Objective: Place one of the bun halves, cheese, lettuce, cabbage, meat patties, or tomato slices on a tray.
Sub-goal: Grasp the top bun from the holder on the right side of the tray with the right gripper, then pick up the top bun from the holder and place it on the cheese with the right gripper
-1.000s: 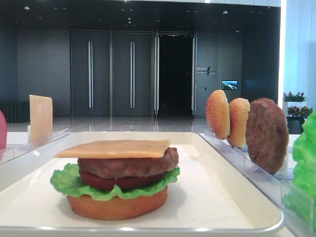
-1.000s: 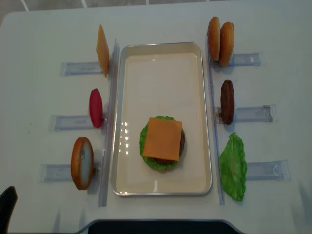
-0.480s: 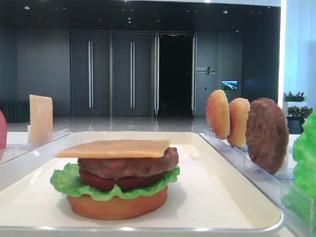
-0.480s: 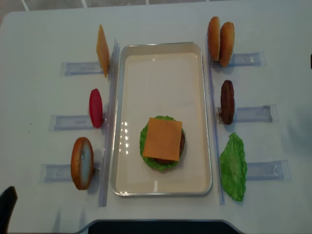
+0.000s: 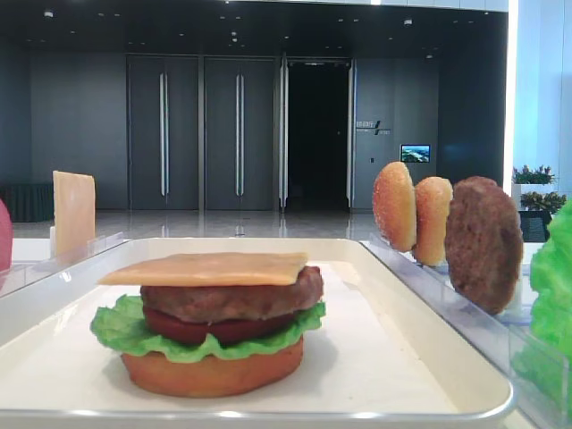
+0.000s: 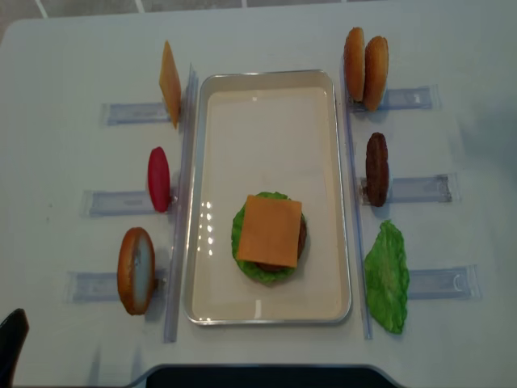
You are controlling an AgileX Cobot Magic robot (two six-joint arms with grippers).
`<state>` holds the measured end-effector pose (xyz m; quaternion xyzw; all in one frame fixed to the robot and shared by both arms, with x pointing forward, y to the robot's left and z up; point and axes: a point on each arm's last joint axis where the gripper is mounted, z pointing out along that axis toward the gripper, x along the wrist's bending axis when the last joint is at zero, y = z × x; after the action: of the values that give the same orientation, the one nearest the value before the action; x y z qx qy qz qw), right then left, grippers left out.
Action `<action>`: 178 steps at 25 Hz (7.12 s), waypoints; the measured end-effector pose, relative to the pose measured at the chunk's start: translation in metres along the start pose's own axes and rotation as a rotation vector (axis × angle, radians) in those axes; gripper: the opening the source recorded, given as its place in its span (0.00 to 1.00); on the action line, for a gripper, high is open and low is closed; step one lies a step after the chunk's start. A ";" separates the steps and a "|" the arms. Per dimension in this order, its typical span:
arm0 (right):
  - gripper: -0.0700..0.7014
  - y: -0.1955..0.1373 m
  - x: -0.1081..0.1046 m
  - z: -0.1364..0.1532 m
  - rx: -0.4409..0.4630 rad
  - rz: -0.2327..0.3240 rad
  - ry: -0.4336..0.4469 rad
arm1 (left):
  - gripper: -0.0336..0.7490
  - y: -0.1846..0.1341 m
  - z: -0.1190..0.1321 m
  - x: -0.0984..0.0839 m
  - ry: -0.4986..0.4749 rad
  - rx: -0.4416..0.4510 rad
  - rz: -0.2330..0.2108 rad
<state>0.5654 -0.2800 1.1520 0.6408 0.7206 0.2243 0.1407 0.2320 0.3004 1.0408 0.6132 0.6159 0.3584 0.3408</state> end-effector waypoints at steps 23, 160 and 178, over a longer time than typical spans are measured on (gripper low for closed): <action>0.70 0.053 -0.015 0.084 0.110 0.080 -0.004 | 0.70 0.000 0.000 0.000 0.000 0.000 0.000; 0.39 0.041 0.140 0.136 0.146 0.016 0.095 | 0.70 0.000 0.000 0.000 0.000 0.000 0.005; 0.39 0.029 0.153 0.049 0.100 -0.038 0.342 | 0.70 0.000 0.000 0.000 0.000 0.000 0.005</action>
<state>0.5933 -0.1200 1.1379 0.5858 0.7562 0.2913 -0.0118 0.2320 0.3004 1.0408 0.6146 0.6145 0.3592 0.3400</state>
